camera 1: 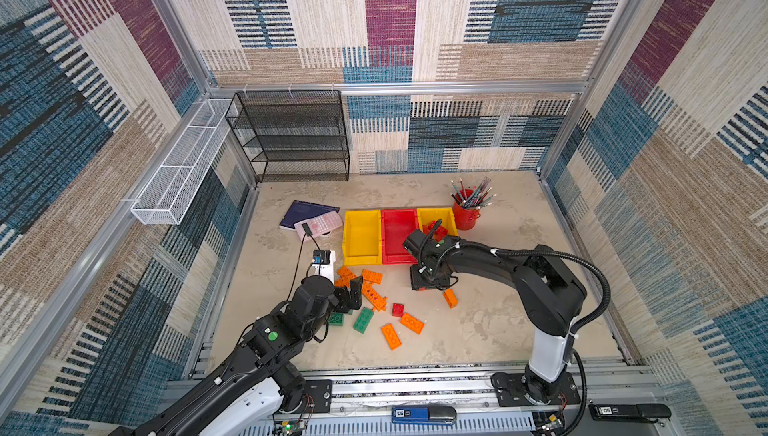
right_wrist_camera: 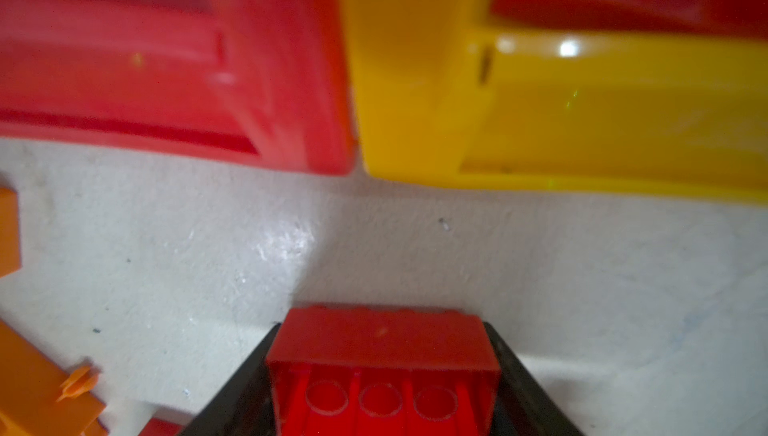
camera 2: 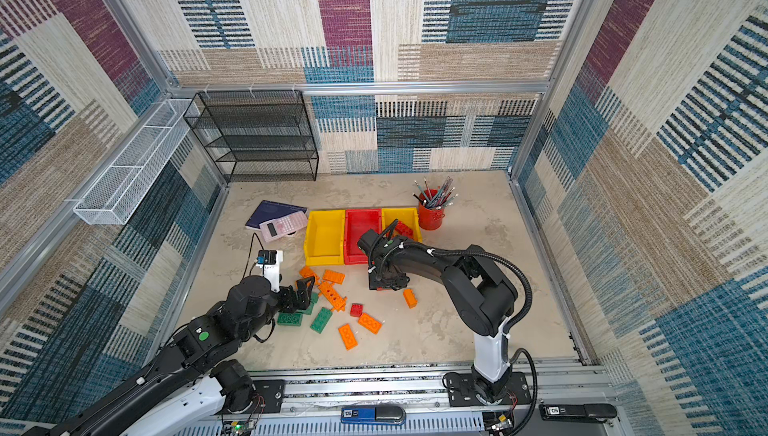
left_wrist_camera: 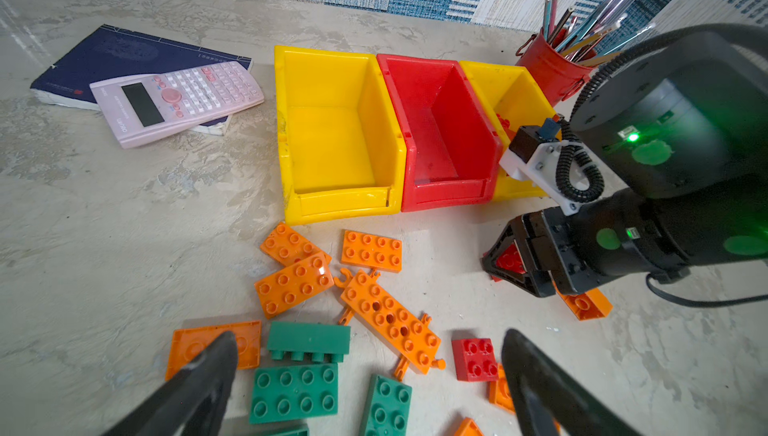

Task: Sort the legos into containers by color
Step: 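Carry the red brick into the yellow bin by the pencil cup and release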

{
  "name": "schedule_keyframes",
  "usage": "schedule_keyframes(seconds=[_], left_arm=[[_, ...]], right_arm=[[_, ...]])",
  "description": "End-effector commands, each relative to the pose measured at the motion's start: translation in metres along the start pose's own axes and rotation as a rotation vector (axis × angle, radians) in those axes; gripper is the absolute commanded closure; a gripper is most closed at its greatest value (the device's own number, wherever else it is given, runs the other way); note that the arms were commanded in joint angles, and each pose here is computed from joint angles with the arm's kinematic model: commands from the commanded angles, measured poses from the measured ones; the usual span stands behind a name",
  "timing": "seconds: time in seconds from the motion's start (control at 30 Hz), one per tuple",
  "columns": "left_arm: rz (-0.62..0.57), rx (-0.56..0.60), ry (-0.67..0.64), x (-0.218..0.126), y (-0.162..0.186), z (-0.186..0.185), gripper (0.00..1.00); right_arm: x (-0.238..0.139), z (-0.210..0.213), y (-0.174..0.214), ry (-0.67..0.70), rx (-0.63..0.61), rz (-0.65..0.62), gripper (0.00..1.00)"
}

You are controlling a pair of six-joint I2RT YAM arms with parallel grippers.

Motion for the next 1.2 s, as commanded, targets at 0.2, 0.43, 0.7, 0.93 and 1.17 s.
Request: schedule_keyframes(seconds=[0.2, 0.43, 0.7, 0.93, 1.17], left_arm=[[-0.013, -0.012, 0.0, -0.001, -0.004, 0.0, 0.01], [-0.028, -0.011, 0.006, -0.001, -0.011, -0.003, 0.01], [-0.029, 0.011, 0.002, -0.004, -0.018, -0.003, 0.01], [-0.038, 0.011, -0.014, -0.007, -0.02, 0.001, 0.01], [-0.051, 0.03, -0.028, -0.009, -0.024, 0.003, 0.01]], right_arm=[[-0.046, 0.007, -0.01, -0.066, 0.02, -0.054, 0.44], [-0.095, 0.015, -0.058, -0.139, 0.031, -0.162, 0.44], [-0.098, -0.001, -0.123, -0.152, 0.09, -0.229, 0.44], [-0.08, -0.015, -0.14, -0.099, 0.115, -0.241, 0.44], [-0.064, -0.023, -0.149, -0.069, 0.125, -0.235, 0.42]])
Point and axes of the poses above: each gripper's point midway between its finger pads, its own x axis out along the fingers, its own z axis along the line the jaws close on, y = z × x, the point moved 3 cm from there along -x, back along the fingers, and after that the axes turned 14 degrees about x, right-handed, at the moved point
